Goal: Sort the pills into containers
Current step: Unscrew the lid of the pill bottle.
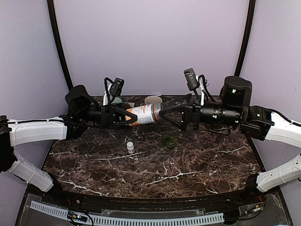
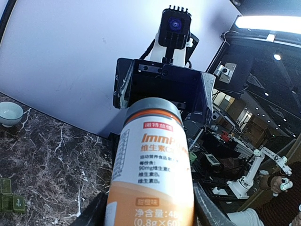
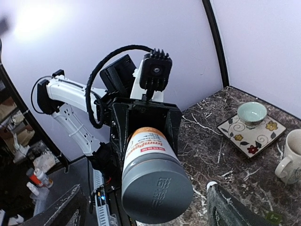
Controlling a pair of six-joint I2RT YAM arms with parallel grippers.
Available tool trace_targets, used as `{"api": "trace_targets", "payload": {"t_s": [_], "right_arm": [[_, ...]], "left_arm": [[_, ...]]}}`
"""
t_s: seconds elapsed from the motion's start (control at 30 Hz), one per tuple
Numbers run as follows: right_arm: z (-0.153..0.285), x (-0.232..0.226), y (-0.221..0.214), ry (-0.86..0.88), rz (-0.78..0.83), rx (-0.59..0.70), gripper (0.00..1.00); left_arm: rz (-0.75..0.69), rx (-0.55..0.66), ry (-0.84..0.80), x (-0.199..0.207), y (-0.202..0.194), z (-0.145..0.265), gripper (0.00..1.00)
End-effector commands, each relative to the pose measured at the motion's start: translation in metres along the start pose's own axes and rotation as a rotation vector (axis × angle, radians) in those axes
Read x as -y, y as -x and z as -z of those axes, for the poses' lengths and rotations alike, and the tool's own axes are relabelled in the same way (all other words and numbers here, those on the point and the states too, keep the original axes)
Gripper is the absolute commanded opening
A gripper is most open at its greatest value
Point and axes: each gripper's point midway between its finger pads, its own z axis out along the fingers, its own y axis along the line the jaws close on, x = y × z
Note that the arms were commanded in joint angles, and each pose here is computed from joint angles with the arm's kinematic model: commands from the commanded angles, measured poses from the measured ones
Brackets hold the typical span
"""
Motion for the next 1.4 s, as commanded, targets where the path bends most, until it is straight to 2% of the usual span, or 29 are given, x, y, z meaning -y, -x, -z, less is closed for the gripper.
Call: {"api": "trace_targets", "payload": {"t_s": [0.0, 0.23, 0.47, 0.73, 1.37], "right_arm": [[-0.002, 0.018, 0.017, -0.053, -0.248, 0.076, 0.87], [-0.001, 0.042, 0.024, -0.073, -0.54, 0.132, 0.86], [-0.012, 0.041, 0.025, -0.021, -0.692, 0.111, 0.89], [-0.02, 0.042, 0.02, -0.014, -0.752, 0.076, 0.88], [-0.034, 0.043, 0.004, -0.015, -0.779, 0.01, 0.82]], "left_arm": [[-0.147, 0.064, 0.028, 0.014, 0.022, 0.005, 0.0], [-0.223, 0.079, 0.098, 0.008, 0.022, 0.01, 0.0], [-0.26, 0.067, 0.145, 0.0, 0.014, 0.013, 0.0], [-0.294, 0.048, 0.191, -0.008, 0.009, 0.014, 0.0], [-0.318, 0.04, 0.194, -0.011, 0.011, 0.012, 0.0]]}}
